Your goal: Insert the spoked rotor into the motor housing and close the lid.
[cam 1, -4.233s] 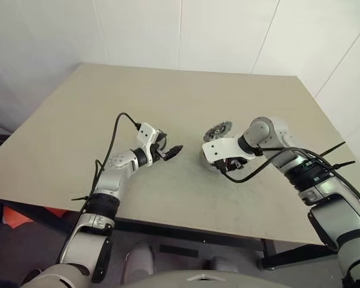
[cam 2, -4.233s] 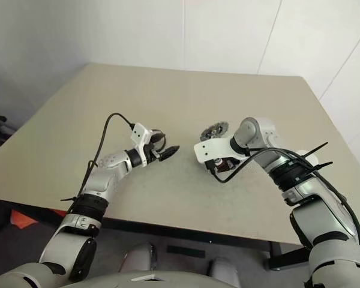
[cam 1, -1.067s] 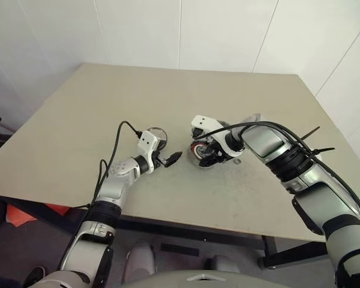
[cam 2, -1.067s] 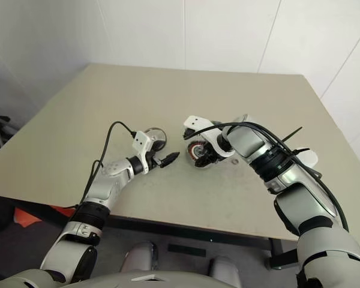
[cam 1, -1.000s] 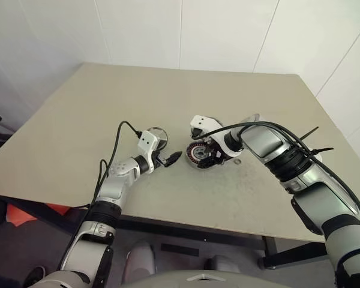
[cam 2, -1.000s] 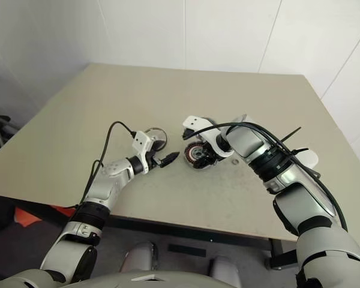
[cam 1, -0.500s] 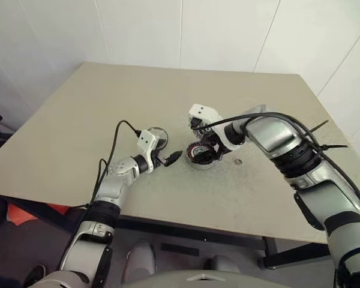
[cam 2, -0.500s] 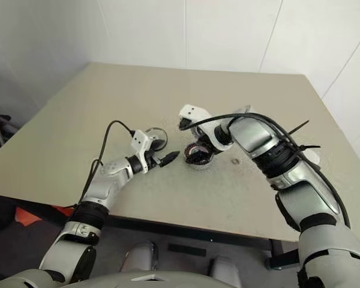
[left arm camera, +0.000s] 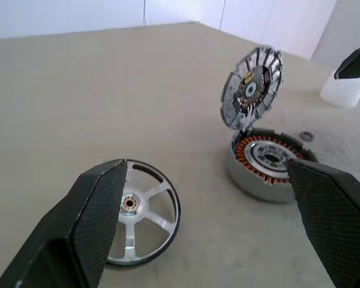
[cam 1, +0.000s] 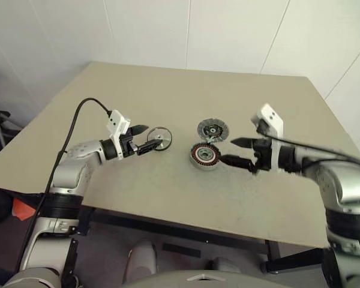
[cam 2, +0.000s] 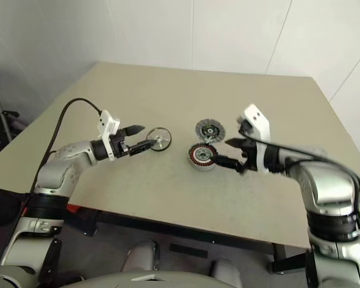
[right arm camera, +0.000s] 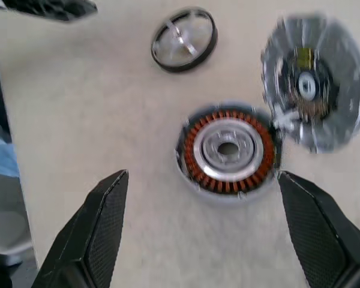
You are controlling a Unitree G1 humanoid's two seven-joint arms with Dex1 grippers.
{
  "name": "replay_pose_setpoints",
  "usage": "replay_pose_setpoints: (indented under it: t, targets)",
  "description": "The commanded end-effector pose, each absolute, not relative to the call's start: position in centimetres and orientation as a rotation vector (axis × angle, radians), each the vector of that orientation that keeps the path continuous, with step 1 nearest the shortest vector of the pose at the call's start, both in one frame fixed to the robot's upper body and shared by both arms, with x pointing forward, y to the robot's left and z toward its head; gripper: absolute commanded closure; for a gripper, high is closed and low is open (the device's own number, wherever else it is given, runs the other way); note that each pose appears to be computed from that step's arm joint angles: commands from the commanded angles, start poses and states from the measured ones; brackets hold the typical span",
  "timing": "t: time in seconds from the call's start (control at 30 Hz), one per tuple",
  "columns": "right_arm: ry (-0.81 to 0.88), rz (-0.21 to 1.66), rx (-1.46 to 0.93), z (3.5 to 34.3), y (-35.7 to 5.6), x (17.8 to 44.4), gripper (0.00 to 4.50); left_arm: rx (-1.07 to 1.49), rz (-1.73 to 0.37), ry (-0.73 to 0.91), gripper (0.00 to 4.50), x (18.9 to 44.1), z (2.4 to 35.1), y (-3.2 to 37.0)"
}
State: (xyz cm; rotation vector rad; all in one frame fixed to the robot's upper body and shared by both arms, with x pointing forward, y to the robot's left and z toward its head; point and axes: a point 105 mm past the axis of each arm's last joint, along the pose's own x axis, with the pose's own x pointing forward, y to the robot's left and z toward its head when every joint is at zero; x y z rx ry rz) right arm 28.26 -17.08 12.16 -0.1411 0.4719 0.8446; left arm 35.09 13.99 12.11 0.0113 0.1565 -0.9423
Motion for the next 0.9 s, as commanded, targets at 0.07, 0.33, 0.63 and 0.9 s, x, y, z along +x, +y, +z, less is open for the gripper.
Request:
replay_pose_setpoints:
  t: [0.07, 0.33, 0.63, 0.9]
  targets:
    - [0.419, 0.763, -0.191, 10.5, -17.5, 29.3, 0.03, 0.009, -0.969, 0.095, 0.00, 36.4, 13.7, 13.1]
    - [0.411, 0.604, -0.137, 9.0, -20.1, 32.1, 0.03, -0.079, -1.042, 0.059, 0.00, 36.3, 14.0, 10.2]
    - [0.504, 0.544, -0.166, 7.4, -23.0, 31.9, 0.03, -0.071, -1.027, 0.054, 0.00, 36.2, 13.7, 10.3]
    - [0.531, 0.569, -0.202, 6.4, -22.7, 31.4, 0.03, -0.077, -1.014, 0.053, 0.00, 36.0, 13.4, 10.2]
